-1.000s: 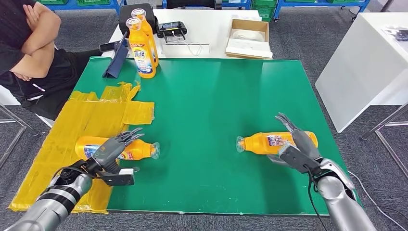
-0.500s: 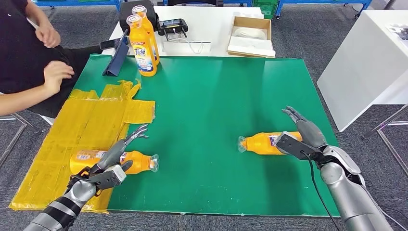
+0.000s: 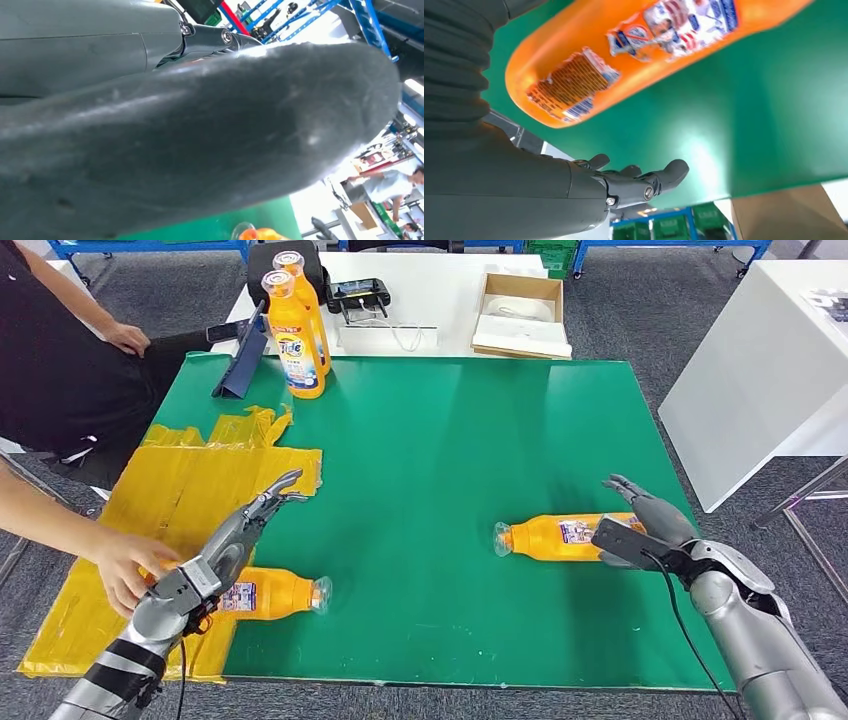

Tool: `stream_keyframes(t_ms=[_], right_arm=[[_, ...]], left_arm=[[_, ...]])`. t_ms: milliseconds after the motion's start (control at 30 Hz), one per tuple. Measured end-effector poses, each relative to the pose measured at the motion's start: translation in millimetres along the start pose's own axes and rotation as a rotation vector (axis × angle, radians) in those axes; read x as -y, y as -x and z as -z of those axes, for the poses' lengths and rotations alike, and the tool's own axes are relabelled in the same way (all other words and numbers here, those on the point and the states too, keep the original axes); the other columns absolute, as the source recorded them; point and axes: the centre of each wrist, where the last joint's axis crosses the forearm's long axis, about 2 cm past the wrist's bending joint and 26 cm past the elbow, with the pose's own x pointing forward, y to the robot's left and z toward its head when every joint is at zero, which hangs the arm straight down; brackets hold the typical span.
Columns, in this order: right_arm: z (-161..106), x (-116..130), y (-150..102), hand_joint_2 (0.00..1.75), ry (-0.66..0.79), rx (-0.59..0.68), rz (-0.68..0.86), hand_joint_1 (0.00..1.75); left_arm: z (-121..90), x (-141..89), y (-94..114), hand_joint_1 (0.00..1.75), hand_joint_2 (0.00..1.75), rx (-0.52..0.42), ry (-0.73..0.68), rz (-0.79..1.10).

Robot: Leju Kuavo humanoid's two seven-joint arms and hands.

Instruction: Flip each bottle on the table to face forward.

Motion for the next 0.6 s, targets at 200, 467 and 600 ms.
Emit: stream_keyframes(t_ms=[200, 467, 600], right_arm=[[-7, 20, 21, 1.75, -0.096, -0.068, -0.022, 0.00], [-15, 39, 43, 1.75, -0.202, -0.156, -0.084, 0.00], [-11, 28, 45, 1.75, -0.211, -0.185, -0.131, 0.00]], left_arm=[[3, -4, -1, 0.00, 0.00, 0.013, -0.028, -0.018], [17, -6, -2, 0.00, 0.00, 0.043, -0.036, -0.030], [26, -6, -2, 0.00, 0.00, 0.058, -0.034, -0.039]])
